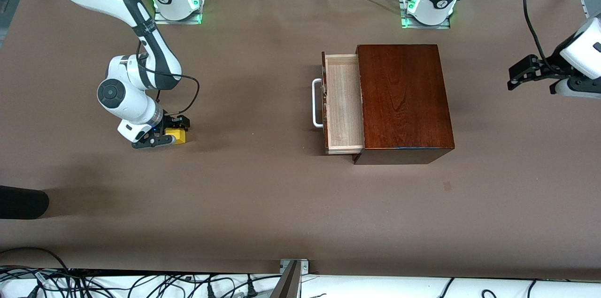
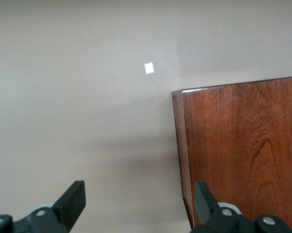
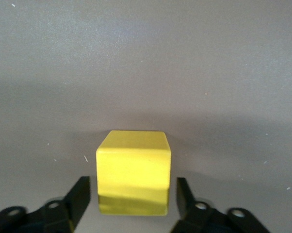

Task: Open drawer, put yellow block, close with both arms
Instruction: 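Grasp the yellow cube with the right gripper, then lift the yellow cube and carry it over the open drawer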

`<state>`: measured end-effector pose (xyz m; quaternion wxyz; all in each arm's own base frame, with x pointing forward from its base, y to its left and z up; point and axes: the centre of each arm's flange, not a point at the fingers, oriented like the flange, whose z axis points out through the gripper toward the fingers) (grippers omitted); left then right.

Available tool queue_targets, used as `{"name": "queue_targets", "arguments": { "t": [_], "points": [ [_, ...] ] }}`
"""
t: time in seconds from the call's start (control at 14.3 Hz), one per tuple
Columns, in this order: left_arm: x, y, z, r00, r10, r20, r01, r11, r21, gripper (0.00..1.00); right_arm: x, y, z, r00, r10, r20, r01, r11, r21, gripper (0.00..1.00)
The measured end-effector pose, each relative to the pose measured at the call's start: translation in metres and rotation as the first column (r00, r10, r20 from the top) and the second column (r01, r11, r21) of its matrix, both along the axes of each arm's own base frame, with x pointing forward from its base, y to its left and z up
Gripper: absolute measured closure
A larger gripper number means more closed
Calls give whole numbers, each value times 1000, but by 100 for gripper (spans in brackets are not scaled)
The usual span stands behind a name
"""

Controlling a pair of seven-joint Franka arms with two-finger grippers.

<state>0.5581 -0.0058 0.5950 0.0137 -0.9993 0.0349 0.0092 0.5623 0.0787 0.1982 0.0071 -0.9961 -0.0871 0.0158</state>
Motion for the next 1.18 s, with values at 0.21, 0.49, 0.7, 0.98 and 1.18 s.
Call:
{"name": "queue_targets", "arguments": {
  "t": [0.21, 0.49, 0.7, 0.98, 1.18],
  "points": [
    [-3, -6, -8, 1000, -1, -8, 1, 1000, 1, 0, 1, -3, 1, 1000, -5, 8, 5, 1000, 0, 44],
    [-3, -11, -10, 1000, -10, -9, 10, 1000, 1, 0, 17, -4, 18, 998, 37, 44, -37, 999, 5, 44],
    [-3, -11, -10, 1000, -10, -9, 10, 1000, 1, 0, 35, 2, 63, 992, 98, 80, -99, 995, 14, 44],
    [-4, -15, -10, 1000, -18, -9, 18, 1000, 1, 0, 45, 52, 134, 979, 201, 47, -203, 978, 50, 44],
    [-4, -22, -10, 999, -31, -8, 31, 1000, 1, 0, 42, 119, 198, 929, 371, 10, -370, 925, 90, 44]
  ]
}}
